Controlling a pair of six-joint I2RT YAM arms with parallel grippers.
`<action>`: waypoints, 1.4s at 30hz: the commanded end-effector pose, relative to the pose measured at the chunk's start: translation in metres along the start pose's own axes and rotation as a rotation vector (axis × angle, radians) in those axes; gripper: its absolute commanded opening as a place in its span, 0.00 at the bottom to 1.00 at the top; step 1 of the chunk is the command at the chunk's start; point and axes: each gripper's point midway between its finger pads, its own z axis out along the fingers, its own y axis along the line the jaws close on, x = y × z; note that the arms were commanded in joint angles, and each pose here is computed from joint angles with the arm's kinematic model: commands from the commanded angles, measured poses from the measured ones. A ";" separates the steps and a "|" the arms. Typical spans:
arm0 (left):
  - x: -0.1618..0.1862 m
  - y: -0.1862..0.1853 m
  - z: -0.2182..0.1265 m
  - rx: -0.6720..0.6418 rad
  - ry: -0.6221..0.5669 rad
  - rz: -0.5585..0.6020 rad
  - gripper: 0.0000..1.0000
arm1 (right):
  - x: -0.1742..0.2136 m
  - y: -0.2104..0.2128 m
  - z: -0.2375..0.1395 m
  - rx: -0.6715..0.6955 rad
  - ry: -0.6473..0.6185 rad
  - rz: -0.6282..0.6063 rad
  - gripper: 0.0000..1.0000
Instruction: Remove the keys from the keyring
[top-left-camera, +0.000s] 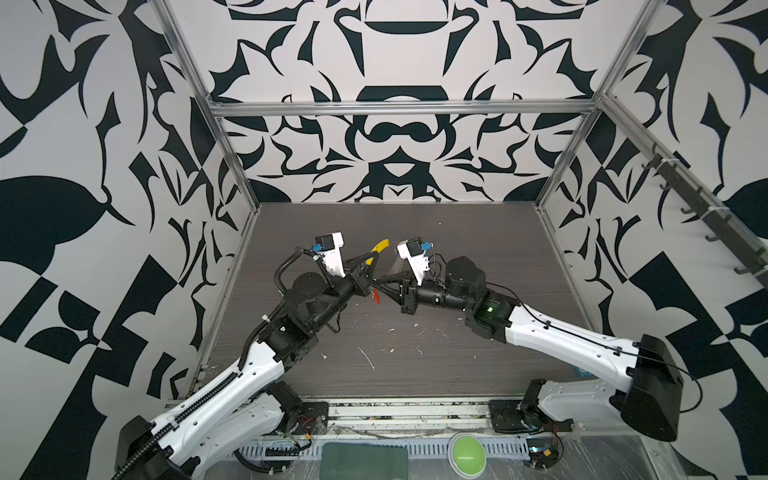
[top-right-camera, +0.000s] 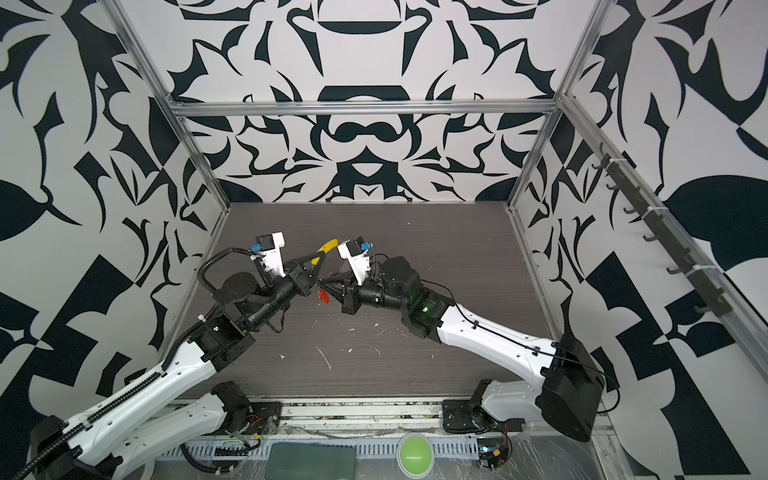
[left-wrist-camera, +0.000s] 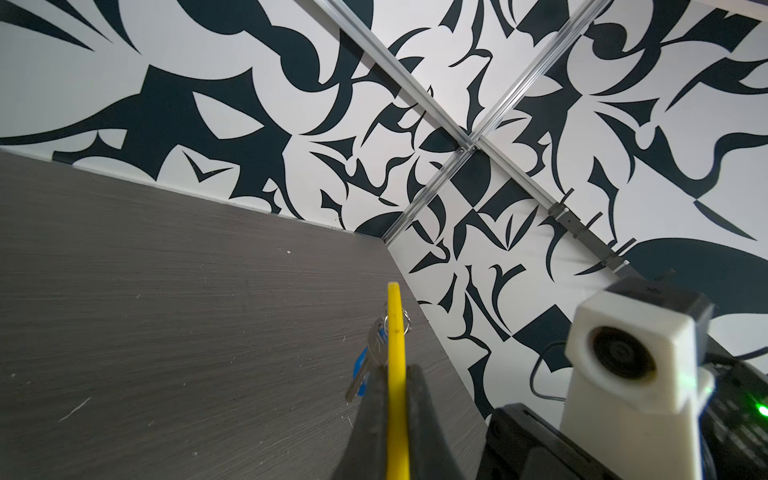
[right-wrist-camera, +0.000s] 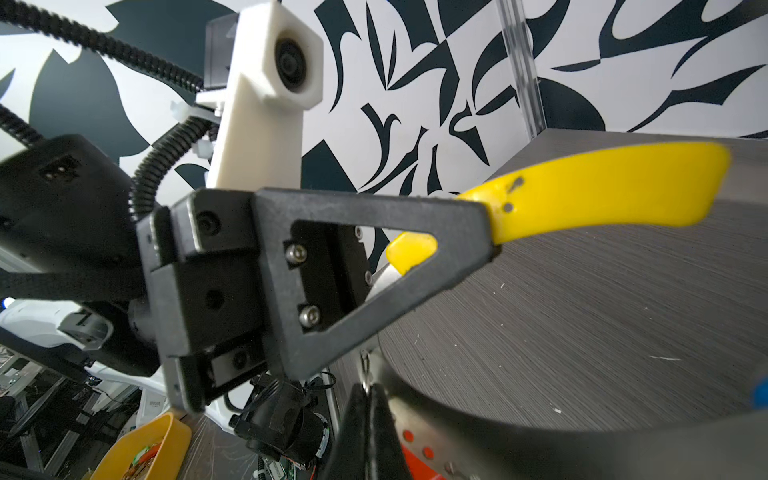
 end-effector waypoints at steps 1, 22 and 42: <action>-0.024 0.007 -0.009 -0.071 -0.082 -0.031 0.00 | -0.032 0.005 -0.014 0.020 -0.121 -0.056 0.00; -0.022 0.032 -0.032 -0.236 -0.059 -0.131 0.52 | -0.037 0.000 -0.028 0.140 -0.023 -0.216 0.00; 0.014 -0.063 -0.044 0.276 0.250 0.304 0.45 | -0.055 0.018 -0.072 -0.337 0.085 -0.167 0.00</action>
